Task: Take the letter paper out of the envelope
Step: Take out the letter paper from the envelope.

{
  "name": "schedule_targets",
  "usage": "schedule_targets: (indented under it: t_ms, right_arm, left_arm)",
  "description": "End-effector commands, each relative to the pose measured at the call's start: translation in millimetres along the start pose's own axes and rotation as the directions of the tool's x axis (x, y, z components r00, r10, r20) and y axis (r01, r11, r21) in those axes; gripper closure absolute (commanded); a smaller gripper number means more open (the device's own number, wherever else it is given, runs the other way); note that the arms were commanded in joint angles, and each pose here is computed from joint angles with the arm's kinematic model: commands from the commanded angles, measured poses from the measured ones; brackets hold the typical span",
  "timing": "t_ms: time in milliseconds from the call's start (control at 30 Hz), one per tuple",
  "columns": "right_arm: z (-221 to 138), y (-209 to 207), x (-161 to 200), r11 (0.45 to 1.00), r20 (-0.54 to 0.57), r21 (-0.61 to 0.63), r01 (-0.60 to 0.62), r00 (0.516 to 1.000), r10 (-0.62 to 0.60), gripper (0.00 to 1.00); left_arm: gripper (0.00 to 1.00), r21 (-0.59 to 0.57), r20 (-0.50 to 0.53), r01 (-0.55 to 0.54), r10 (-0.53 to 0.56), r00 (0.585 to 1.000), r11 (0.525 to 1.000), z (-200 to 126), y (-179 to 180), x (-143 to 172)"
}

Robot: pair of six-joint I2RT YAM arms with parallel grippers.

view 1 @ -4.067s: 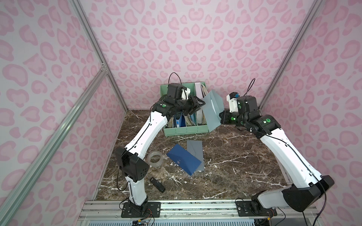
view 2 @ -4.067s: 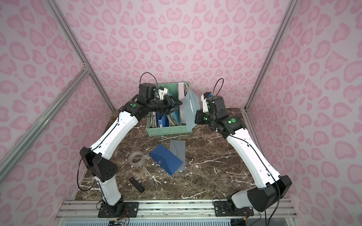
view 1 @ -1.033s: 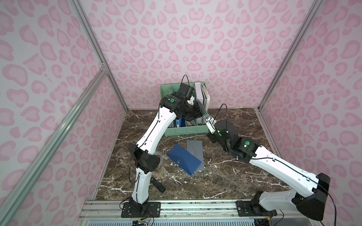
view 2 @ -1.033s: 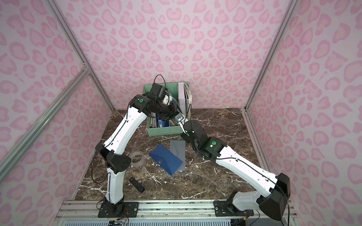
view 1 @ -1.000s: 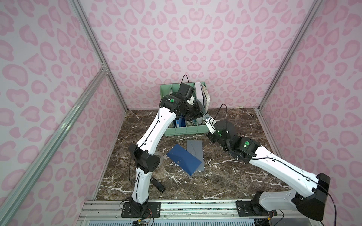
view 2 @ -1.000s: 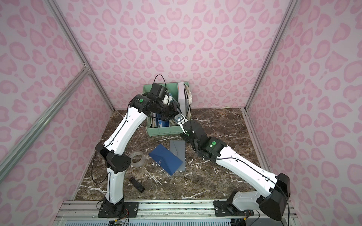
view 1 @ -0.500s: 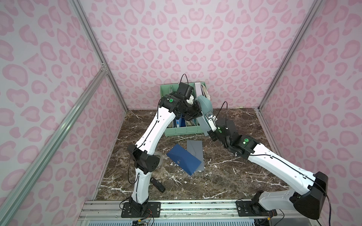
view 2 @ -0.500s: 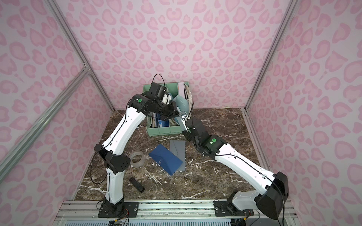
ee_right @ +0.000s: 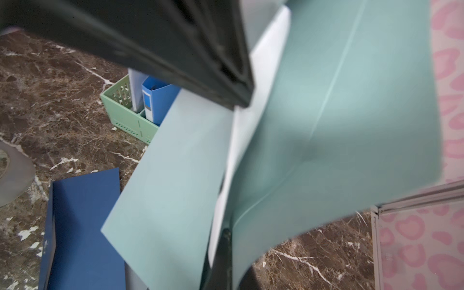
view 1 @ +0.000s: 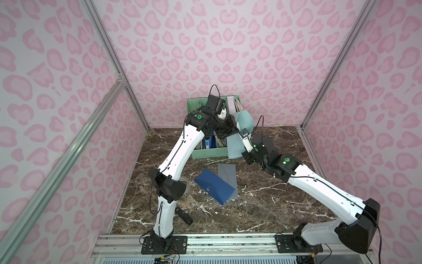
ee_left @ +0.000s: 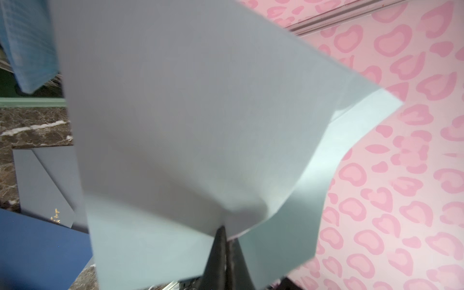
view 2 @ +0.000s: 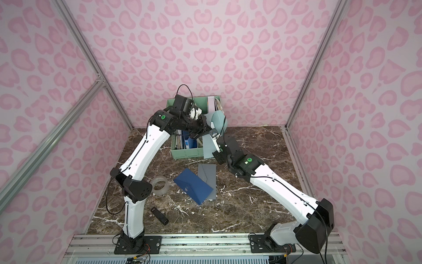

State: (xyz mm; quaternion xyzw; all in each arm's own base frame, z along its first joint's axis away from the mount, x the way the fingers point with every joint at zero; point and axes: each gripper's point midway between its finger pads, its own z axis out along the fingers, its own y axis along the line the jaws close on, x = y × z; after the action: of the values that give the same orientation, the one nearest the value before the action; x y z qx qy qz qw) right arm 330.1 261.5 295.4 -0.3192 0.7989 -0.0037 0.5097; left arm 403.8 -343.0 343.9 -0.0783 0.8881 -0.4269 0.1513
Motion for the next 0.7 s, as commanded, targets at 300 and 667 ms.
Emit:
schedule_targets:
  t_ms: [300,667]
  right_arm:
    - [-6.9,-14.1,-12.4,0.992,-0.038,0.107,0.069,0.997,-0.066,1.00]
    - [-0.1,-13.4,7.2,0.994,-0.089,-0.100,-0.036,0.996,0.027,1.00]
  left_arm:
    - [1.00,0.058,-0.013,0.008,-0.007,1.000,0.998,15.4,-8.4,-5.9]
    - [1.00,0.044,-0.040,0.028,-0.026,0.999,0.999,21.8,-2.1,-2.8]
